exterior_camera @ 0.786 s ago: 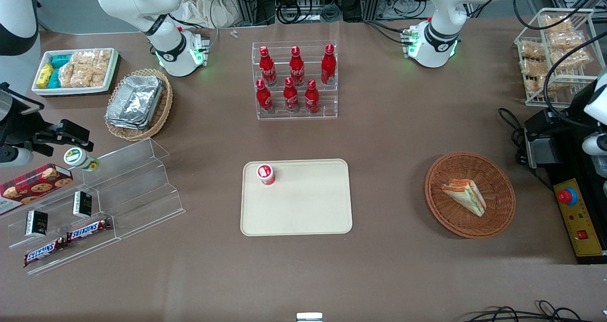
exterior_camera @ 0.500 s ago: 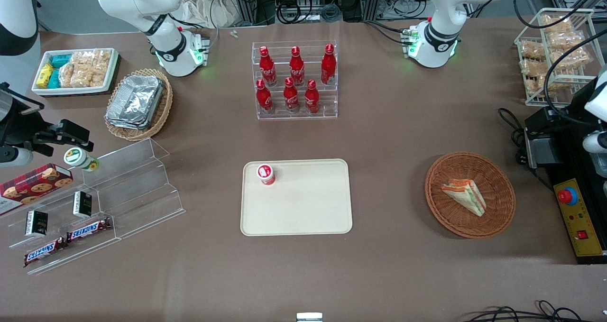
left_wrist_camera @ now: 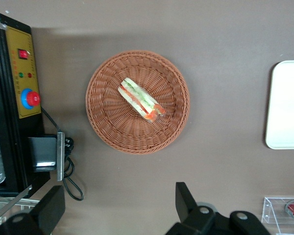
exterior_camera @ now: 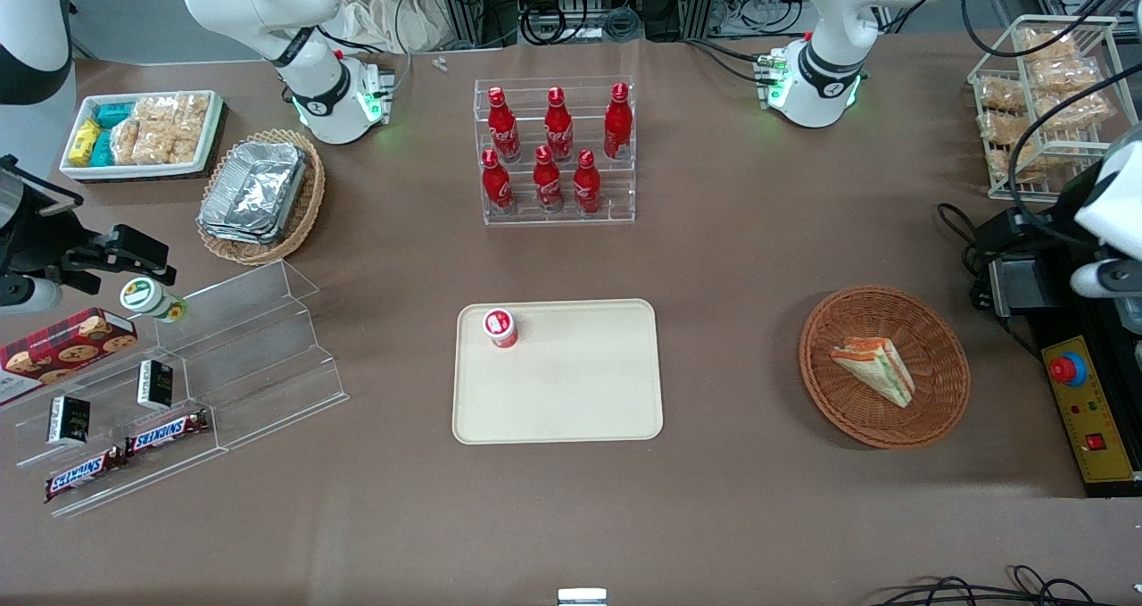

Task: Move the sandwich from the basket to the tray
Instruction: 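Move the left gripper down over the sandwich in the wicker basket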

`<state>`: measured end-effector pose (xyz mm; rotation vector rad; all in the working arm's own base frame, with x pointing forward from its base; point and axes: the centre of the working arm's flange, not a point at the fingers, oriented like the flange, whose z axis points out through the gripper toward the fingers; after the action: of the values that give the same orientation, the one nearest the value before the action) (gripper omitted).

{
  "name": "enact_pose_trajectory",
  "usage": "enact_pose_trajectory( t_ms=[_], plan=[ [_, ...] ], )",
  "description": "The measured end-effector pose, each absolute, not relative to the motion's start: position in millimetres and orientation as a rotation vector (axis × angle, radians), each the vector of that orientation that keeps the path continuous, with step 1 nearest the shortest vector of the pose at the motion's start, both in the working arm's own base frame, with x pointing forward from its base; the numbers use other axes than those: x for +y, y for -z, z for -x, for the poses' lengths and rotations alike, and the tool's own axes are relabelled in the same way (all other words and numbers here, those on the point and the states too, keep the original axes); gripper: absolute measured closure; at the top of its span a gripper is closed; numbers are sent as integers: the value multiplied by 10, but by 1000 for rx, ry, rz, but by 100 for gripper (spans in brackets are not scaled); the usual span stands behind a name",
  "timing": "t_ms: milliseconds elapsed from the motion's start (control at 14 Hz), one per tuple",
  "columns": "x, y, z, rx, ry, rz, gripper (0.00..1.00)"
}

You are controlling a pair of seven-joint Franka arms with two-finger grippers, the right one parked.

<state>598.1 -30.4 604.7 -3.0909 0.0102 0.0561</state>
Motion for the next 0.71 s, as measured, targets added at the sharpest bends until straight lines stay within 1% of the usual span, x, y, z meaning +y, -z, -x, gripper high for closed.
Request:
enact_pose_trajectory(
  t_ms=[214, 429, 571, 714],
  plan=[
    [-283, -5451, -6054, 14, -39, 3092, 0],
    [-89, -4842, -6021, -30, -27, 3094, 0],
    [62, -4584, -6007, -66, 6, 3097, 0],
    [149, -4291, -5988, -116, 9, 3098, 0]
  ],
)
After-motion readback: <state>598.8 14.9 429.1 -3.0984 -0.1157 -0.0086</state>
